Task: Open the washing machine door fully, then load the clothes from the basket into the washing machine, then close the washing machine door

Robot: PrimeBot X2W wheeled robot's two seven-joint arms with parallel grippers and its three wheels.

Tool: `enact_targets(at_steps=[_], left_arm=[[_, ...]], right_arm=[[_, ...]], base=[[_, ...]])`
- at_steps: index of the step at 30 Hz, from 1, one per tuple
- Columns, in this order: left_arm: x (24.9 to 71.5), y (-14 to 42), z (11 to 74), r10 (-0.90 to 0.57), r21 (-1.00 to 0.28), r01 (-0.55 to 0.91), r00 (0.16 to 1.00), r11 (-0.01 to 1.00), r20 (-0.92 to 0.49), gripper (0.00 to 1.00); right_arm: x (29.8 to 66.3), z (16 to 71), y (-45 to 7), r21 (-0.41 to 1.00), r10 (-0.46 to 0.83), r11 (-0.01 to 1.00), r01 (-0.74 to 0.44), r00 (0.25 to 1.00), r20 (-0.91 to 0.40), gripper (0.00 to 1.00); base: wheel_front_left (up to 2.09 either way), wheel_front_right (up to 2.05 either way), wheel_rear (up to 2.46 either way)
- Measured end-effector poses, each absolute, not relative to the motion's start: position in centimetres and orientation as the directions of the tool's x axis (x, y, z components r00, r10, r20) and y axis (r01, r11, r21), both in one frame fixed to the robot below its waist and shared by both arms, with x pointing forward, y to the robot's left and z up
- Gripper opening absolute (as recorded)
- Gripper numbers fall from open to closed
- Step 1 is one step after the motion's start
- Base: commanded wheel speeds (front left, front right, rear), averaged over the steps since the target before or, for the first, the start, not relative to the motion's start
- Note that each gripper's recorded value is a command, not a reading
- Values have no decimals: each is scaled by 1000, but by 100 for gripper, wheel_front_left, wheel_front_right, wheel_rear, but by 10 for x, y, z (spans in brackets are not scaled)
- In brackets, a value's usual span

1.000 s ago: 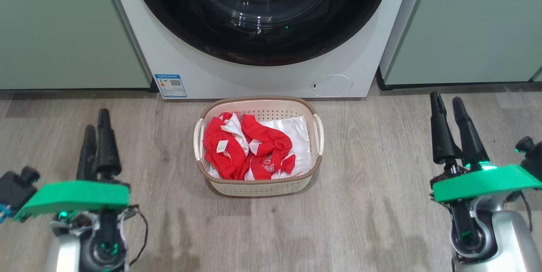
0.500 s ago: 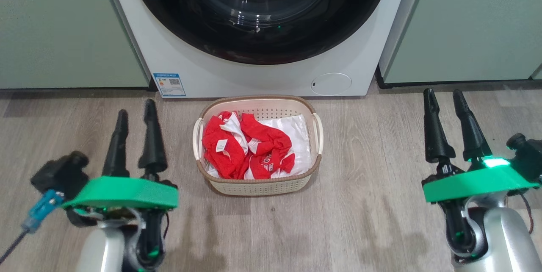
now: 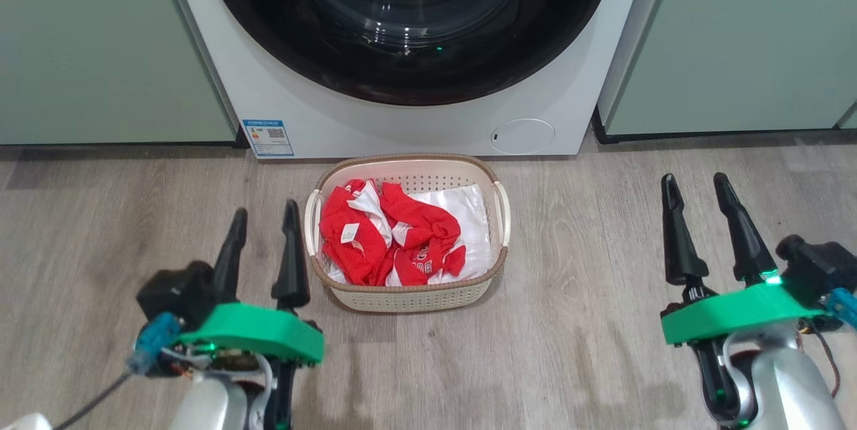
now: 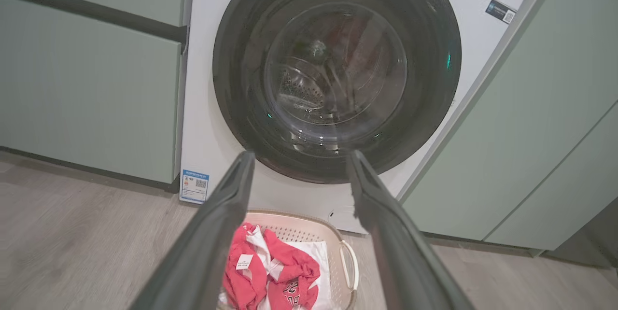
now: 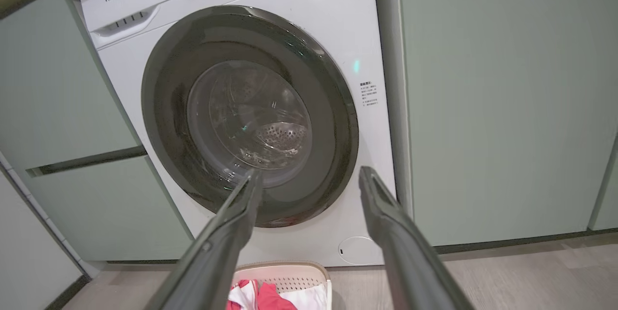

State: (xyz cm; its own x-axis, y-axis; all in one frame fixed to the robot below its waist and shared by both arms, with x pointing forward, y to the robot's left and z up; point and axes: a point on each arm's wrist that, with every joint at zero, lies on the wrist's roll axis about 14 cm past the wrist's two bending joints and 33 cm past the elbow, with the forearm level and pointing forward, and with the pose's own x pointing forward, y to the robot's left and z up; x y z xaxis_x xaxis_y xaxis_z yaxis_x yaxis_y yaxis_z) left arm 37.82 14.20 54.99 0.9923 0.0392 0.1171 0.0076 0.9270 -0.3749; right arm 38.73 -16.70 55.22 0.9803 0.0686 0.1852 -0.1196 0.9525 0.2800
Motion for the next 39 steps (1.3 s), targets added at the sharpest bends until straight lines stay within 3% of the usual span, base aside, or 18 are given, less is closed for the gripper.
enact_targets(at_steps=[8, 21, 25, 39], left_arm=[[374, 137, 518, 25, -270, -13, 999, 963, 42, 100], [372, 128, 529, 20, -95, -9, 993, 995, 116, 100], [371, 124, 533, 11, -57, -3, 990, 998, 139, 100], [372, 122, 526, 4, -33, 0, 992, 999, 127, 100]], right_arm=[[387, 541, -165, 179, 84, 977, -113, 984, 160, 100], [387, 531, -152, 41, 139, 988, -146, 980, 139, 100], [386, 521, -155, 131, 118, 982, -134, 986, 121, 100], [389, 516, -150, 101, 136, 984, -147, 985, 110, 100]], base=[[0, 0, 0], [0, 0, 0], [0, 0, 0], [0, 0, 0]])
